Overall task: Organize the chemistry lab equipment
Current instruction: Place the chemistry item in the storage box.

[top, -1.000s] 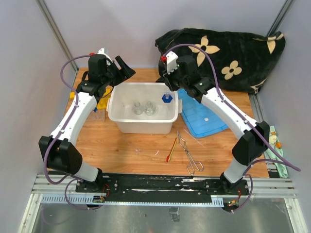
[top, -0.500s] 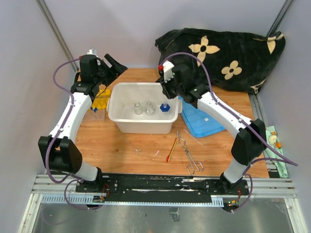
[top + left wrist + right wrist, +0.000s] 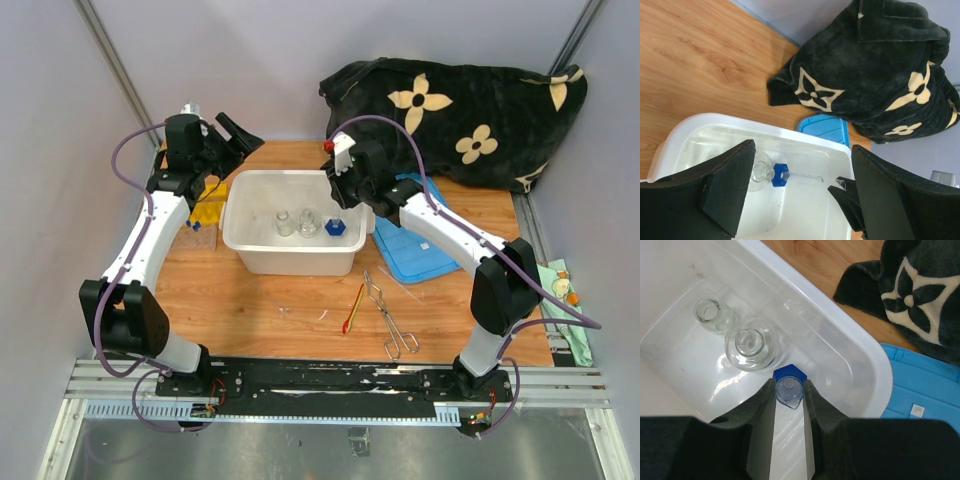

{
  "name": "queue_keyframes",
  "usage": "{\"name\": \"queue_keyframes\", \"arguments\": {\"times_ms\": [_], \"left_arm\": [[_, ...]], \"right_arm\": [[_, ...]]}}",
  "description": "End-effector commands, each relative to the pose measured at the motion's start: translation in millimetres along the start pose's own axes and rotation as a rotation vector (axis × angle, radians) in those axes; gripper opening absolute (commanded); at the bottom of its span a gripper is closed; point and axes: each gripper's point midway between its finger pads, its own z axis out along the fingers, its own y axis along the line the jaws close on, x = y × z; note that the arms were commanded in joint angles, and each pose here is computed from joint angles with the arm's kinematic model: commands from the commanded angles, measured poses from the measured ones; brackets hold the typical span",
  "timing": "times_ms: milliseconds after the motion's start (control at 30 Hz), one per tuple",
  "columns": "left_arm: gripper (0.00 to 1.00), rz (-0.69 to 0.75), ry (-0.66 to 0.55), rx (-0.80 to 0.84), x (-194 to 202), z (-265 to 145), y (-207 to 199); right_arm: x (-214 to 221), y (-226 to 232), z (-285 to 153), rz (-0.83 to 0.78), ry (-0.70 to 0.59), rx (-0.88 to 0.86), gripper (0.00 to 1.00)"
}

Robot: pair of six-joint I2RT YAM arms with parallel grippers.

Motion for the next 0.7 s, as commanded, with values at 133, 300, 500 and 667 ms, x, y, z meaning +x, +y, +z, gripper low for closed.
{"name": "queue_keyframes", "arguments": {"times_ms": [133,300,500,667], "left_arm": [[0.82,-0.002,0.000,0.019,-0.8,-4.1,-0.7],[0.82,0.000,0.001,0.015,-0.1,-5.5,1.7],[0.82,0.001,-0.002,0.016,-0.3,-8.0,2.9],[0.82,-0.001,0.000,0.015,0.4,-9.9,4.6]], "right_arm": [[5.7,12.9,19.7,0.017,-0.012,-0.030,0.01],[14.9,12.6,26.5,0.018,0.006,-0.028,0.01],[22.6,11.5,33.9,0.020,0.023,-0.020,0.01],[24.6,10.0,36.2,0.022,0.031,-0.011,0.01]]}}
